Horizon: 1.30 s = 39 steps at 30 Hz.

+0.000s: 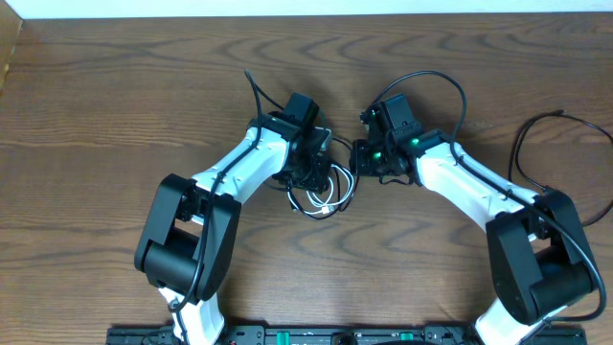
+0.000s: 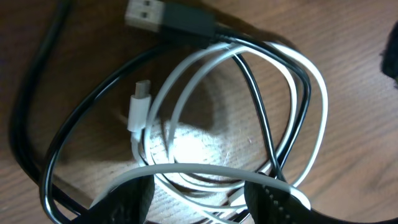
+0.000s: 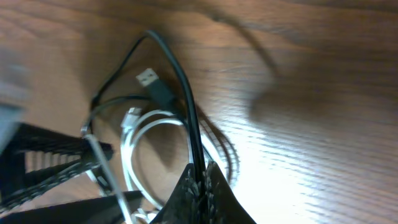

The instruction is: Untangle cables

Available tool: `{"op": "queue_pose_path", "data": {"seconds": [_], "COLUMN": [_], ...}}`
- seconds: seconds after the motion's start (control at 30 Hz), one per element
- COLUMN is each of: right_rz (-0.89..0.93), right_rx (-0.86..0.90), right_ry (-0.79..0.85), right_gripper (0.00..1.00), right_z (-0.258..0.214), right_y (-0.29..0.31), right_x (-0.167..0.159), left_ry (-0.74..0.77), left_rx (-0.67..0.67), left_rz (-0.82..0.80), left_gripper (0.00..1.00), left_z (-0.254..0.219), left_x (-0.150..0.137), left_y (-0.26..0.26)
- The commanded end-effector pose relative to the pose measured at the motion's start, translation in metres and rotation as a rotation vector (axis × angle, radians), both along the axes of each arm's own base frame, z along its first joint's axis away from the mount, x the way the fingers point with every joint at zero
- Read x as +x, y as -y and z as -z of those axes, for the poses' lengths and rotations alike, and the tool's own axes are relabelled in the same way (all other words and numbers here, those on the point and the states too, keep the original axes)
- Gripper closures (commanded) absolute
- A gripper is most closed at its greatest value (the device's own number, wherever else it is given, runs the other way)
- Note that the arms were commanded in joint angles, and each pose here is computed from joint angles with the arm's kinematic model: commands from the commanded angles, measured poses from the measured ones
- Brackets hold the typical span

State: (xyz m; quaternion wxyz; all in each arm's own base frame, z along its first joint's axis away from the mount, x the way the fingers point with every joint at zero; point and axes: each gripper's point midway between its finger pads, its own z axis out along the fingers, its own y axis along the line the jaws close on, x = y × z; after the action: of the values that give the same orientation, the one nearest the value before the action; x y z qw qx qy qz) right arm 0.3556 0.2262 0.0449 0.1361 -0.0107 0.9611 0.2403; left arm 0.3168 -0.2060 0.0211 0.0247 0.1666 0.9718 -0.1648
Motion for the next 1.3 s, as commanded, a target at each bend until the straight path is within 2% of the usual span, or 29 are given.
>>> {"op": "queue_pose_path", "data": {"seconds": [0.0,0.17,0.47,0.63,0.73,0.83,1.1,1.27], "right_rz": [0.030,0.027,0.030,0.023,0.016,0.016,0.007,0.003], "right_rx": [-0.046,-0.057,-0.074,-0.084,-0.086,-0.086,-0.089,-0.090], "right_ry": [0.002,0.011,0.021,0.029,0.032,0.031,0.036,0.038], "right_gripper": [0.99,0.99,0.99,0.99,0.99,0.99,0.99,0.99], "right_z": [0.009,0.009,0.010,0.010,0.010,0.010,0.010,0.010], "right_y": [0.013,0.014,0.017,0.018,0.018,0.018,0.018,0.018], "right_x": [0.004,0.005,0.007,0.007,0.007,0.007,0.007,0.007], "left_ry": [0.028,0.005,0.009,0.011,0.028,0.039,0.068,0.027], "left_rx": [0.008,0.073,0.125,0.142,0.214,0.290,0.271,0.256], "left_rz": [-0.039,-0.123,-0.172,-0.187,-0.196,-0.209,-0.218,-0.254], "left_gripper": [0.51,0.56,0.63,0.64,0.64,0.64,0.64,0.63], "left_z": [-0.006,0.007,0.014,0.015,0.015,0.004,-0.045,-0.051], "left_x": [0.009,0.010,0.013,0.013,0.014,0.018,0.029,0.020], "left_y": [0.002,-0.009,-0.018,-0.021,-0.034,-0.049,-0.045,-0.044]}}
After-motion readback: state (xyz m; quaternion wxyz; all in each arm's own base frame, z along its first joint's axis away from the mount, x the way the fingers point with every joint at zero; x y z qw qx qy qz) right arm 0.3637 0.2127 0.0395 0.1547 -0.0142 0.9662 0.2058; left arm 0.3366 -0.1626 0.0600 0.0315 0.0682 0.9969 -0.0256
